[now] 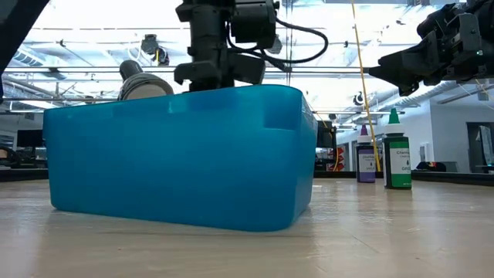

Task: Pick & Place food coloring
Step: Put the small green coloring bottle into the blue bin, then put the small purple coloring bottle into the blue bin

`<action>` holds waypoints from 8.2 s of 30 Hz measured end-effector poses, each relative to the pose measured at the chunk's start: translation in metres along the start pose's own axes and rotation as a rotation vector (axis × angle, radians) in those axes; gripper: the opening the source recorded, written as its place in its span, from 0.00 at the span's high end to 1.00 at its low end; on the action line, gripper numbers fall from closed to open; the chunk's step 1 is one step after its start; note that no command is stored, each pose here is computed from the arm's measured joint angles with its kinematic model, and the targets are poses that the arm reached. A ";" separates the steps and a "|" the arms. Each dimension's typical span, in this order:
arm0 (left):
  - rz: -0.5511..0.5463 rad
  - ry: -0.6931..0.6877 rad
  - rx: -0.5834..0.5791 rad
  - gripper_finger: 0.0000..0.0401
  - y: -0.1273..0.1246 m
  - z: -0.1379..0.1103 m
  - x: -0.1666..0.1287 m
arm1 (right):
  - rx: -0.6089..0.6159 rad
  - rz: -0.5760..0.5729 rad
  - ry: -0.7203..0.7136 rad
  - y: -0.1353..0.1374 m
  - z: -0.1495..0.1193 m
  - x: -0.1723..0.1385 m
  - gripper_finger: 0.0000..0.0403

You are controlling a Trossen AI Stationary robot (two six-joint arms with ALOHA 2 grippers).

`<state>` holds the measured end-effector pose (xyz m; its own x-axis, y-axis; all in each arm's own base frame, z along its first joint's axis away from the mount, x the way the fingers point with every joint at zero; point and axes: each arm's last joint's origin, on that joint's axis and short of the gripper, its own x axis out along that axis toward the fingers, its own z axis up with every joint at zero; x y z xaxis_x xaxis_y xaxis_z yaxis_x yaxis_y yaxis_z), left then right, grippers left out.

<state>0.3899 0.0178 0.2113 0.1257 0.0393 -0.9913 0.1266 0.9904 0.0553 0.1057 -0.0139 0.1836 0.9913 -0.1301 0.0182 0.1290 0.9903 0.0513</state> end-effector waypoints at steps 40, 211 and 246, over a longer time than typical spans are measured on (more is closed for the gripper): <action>-0.019 -0.105 -0.019 0.32 0.009 -0.024 0.068 | 0.000 0.000 0.000 0.000 0.000 0.000 0.60; 0.117 -0.152 -0.169 0.34 0.049 -0.027 0.050 | 0.000 -0.001 0.015 0.000 -0.001 0.001 0.60; 0.048 -0.136 -0.103 0.84 0.047 -0.024 0.068 | 0.000 -0.001 0.016 0.000 -0.001 0.001 0.60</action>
<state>0.3807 0.0705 0.1435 0.2622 0.0752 -0.9621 0.0165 0.9965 0.0824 0.1069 -0.0141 0.1822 0.9915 -0.1298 0.0026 0.1295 0.9903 0.0513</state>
